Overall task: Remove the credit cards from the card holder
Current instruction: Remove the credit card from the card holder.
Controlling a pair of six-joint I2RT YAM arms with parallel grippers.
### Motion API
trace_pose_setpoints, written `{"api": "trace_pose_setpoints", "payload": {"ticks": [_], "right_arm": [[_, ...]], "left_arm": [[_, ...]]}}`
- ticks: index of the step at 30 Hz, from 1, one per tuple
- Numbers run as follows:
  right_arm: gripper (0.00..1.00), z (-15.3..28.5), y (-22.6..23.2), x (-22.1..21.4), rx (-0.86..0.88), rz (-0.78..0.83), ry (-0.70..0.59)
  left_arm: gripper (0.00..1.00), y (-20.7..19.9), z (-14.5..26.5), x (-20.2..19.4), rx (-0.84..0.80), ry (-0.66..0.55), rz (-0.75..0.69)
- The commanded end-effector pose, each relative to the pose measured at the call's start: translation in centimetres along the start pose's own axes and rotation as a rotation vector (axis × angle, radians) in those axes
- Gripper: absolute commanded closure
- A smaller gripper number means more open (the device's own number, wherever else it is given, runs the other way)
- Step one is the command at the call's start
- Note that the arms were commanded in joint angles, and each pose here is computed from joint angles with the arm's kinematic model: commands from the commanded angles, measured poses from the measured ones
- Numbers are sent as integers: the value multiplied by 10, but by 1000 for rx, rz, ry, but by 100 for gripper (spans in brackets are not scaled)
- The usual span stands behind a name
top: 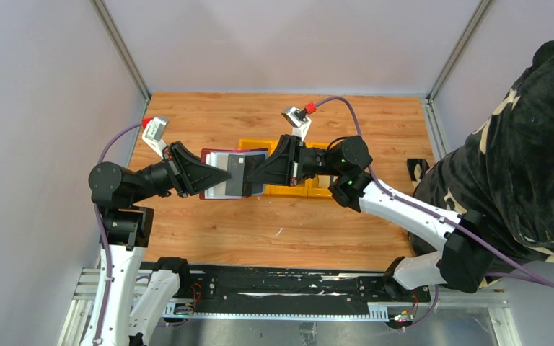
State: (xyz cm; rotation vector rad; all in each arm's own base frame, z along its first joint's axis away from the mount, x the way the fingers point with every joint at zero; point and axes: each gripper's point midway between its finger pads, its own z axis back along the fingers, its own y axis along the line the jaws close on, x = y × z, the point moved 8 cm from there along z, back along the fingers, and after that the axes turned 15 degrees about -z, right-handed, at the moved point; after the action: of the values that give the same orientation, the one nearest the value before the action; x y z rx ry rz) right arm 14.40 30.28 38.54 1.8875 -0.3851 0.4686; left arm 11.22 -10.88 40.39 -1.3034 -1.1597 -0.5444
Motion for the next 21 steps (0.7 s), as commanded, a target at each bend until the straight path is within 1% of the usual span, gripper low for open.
{"api": "trace_pose_setpoints", "payload": {"ticks": [1,3,4,5,7,8,10,12,13,14,15,16,18,19,21], "right_arm": [[100,7,8,6,11,55,-41],[100,7,9,6,13,55,-39],[98,6,10,6,17,54,-39],[92,5,11,7,22,47,-37],[74,3,15,9,49,43,-42],[68,2,16,10,62,40,-44],[63,-2,18,12,88,32,-49],[62,-5,19,13,111,27,-46],[63,-7,20,13,120,28,-43],[68,-8,18,13,123,24,-39],[77,-9,18,13,124,20,-35],[82,-9,17,13,124,19,-32],[96,-8,17,12,118,18,-25],[100,-6,16,11,108,20,-24],[100,1,15,11,78,31,-24]], "left_arm": [[98,-15,2,8,-49,0,-62],[98,-15,2,8,-46,-2,-61],[98,-15,2,8,-46,-4,-62],[99,-16,2,8,-45,-4,-62],[100,-16,2,9,-42,-10,-65],[100,-16,2,9,-40,-12,-65],[100,-15,1,9,-35,-17,-66],[100,-14,1,10,-27,-19,-63],[100,-13,1,10,-22,-18,-65],[100,-13,1,10,-20,-17,-66],[100,-13,1,11,-17,-17,-69],[100,-13,0,11,-16,-16,-69],[100,-14,0,13,-15,-15,-77],[100,-14,0,13,-15,-15,-82],[100,-15,0,14,-13,-14,-90]]}}
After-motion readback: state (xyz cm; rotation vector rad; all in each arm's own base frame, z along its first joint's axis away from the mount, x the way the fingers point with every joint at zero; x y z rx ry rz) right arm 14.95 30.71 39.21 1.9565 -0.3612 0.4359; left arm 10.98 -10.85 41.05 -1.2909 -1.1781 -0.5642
